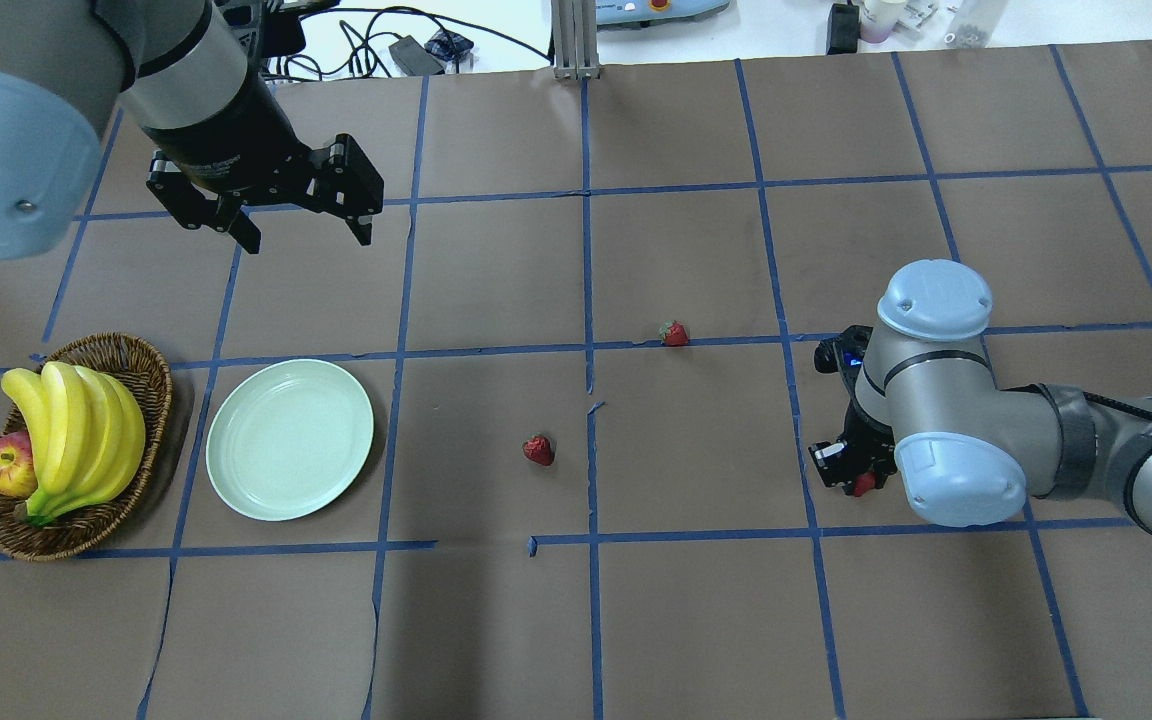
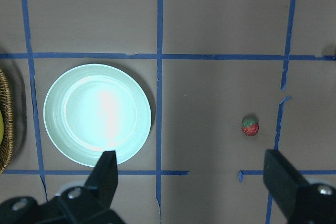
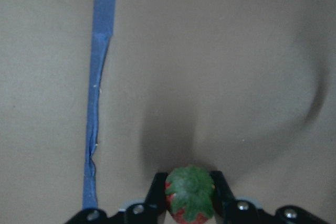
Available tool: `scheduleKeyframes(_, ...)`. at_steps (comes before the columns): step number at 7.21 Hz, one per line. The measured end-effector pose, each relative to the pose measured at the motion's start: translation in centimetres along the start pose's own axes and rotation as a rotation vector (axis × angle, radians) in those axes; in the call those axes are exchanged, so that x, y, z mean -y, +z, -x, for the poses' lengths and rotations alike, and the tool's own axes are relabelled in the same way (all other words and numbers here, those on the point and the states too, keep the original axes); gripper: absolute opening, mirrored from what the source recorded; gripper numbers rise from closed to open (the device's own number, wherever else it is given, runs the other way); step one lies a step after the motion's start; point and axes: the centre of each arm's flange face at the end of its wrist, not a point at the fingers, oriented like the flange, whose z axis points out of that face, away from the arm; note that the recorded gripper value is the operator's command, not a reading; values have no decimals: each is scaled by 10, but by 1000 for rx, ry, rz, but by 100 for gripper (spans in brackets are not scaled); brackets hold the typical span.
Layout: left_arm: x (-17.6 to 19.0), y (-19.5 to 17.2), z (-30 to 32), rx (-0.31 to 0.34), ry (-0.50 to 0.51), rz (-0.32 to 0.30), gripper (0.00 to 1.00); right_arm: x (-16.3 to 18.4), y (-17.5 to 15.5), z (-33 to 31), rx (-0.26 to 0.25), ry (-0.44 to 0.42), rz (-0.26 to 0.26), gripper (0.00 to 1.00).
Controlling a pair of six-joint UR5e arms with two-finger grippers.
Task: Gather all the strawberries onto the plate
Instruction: 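Move the right gripper back and grasp the other paired strawberry, then carry the strawberry toward the plate and release it on the table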
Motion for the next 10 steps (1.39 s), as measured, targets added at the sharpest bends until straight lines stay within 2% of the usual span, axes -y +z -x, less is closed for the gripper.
scheduleKeyframes(2,0,0,0,0,0,1,100,29,-36,35,21,78,-65,0)
scheduleKeyframes(4,0,0,0,3,0,-1,100,64,-83,130,87,222,-100,0)
scheduleKeyframes(6,0,0,0,3,0,-1,100,89,-89,232,172,360,-121,0)
scheduleKeyframes(7,0,0,0,3,0,-1,100,109,-87,268,195,406,-129,0)
scheduleKeyframes(8,0,-1,0,2,0,-1,100,125,-83,291,204,433,-128,16)
scheduleKeyframes(9,0,0,0,2,0,-1,100,131,-79,302,211,441,-125,99)
scheduleKeyframes(10,0,0,0,2,0,-1,100,133,-76,307,214,440,-120,100)
